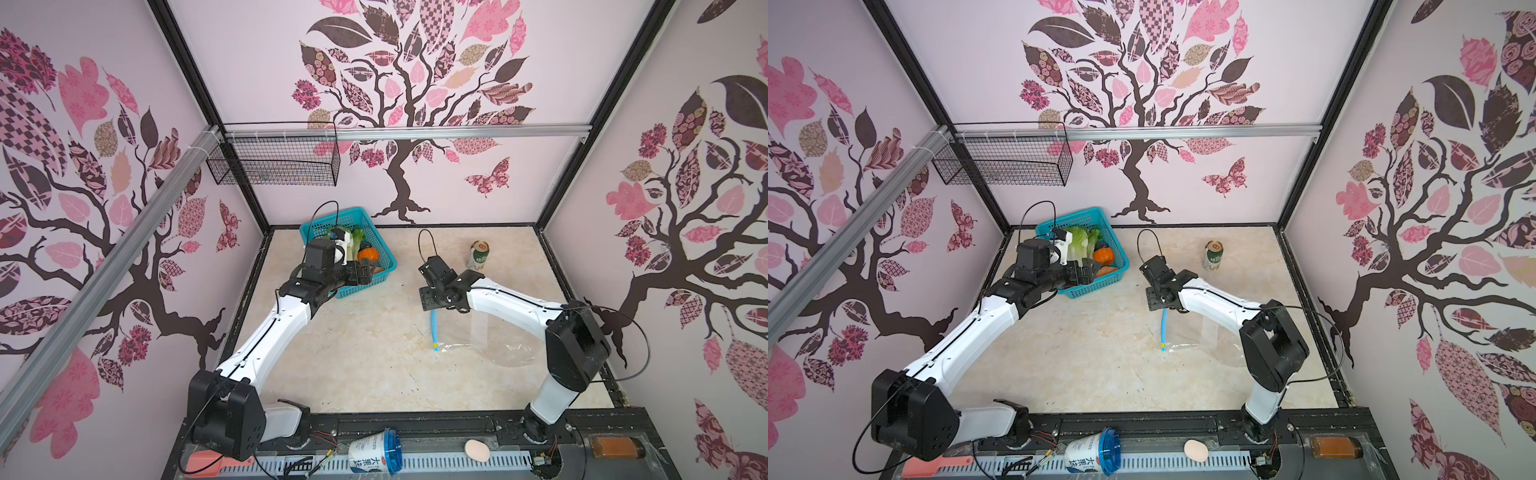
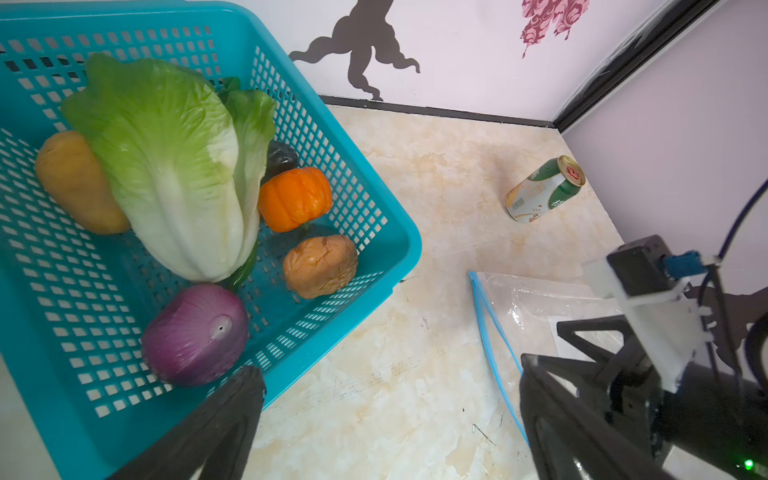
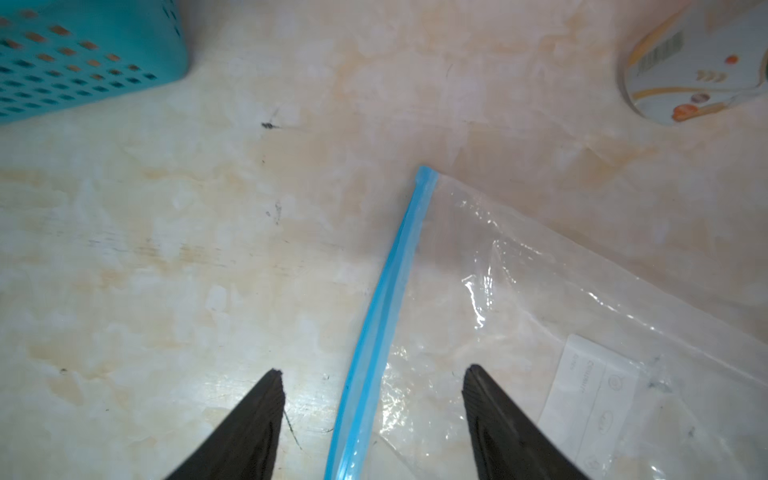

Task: Place the food in the zip-top bag and seal the zipper
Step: 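Pinch the blue zipper edge with the right gripper while the left nears the basket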

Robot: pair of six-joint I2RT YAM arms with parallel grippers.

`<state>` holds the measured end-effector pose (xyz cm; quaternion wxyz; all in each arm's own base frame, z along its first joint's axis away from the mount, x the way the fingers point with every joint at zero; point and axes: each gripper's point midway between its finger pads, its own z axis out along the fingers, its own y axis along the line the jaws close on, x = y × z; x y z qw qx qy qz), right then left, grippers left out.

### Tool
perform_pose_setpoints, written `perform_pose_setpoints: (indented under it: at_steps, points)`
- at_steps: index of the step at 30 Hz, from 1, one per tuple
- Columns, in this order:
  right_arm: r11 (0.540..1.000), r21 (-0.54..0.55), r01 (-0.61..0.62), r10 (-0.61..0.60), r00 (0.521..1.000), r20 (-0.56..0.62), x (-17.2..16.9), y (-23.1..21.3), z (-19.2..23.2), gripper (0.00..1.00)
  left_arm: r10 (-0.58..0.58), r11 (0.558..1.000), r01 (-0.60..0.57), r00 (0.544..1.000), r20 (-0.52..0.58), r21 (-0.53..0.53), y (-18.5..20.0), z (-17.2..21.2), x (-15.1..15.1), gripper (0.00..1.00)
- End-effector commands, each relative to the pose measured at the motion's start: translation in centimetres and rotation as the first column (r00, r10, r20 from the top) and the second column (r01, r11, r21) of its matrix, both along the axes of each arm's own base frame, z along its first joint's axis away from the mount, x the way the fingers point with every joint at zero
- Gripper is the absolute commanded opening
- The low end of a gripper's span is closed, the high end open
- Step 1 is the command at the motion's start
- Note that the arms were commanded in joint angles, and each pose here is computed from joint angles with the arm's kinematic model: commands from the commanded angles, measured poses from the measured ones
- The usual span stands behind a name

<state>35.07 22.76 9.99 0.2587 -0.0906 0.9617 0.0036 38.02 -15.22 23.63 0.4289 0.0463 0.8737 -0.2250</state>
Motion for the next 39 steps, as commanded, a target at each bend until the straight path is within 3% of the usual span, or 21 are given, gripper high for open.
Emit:
perform_pose_setpoints:
  at_steps: [1, 14, 19, 22, 25, 34, 39]
  points:
    - [0.993, -0.112, 0.047, -0.049, 0.999, -0.018, 0.1, -1.4, -1.5, 0.68, 0.052, 0.999, -0.051, 0.999, -0.017, 0.013, 0.9, -0.8, -0.3, 0.99]
    - [0.97, -0.241, 0.04, -0.052, 0.998, -0.044, 0.2, -2.7, -4.7, 0.49, 0.059, 0.998, -0.059, 0.997, -0.044, 0.012, 0.9, -1.5, -0.2, 0.99]
    - [0.968, -0.248, 0.033, -0.049, 0.997, -0.059, -0.2, -3.0, -5.1, 0.34, 0.055, 0.999, -0.055, 0.997, -0.052, 0.002, 0.7, -1.6, -0.2, 0.99]
    - [0.971, -0.237, 0.033, -0.048, 0.997, -0.059, -0.5, -3.0, -4.8, 0.16, 0.046, 0.999, -0.047, 0.997, -0.062, -0.011, 0.4, -1.7, -0.2, 0.99]
    - [0.982, -0.186, 0.033, -0.041, 0.998, -0.041, -0.6, -2.5, -3.7, 0.0, 0.019, 0.999, -0.022, 0.997, -0.077, -0.042, -0.2, -1.6, -0.4, 0.98]
    - [0.996, 0.085, 0.013, -0.025, 0.989, 0.147, -0.2, -0.6, 5.3, 0.0, -0.086, 0.979, 0.071, 0.993, -0.074, -0.192, -2.7, 0.1, -1.6, 0.96]
    - [0.951, 0.303, -0.066, -0.031, 0.952, 0.304, -1.0, 0.2, 10.9, 0.0, -0.13, 0.979, 0.119, 0.99, -0.06, -0.168, -4.9, 0.3, -2.9, 0.96]
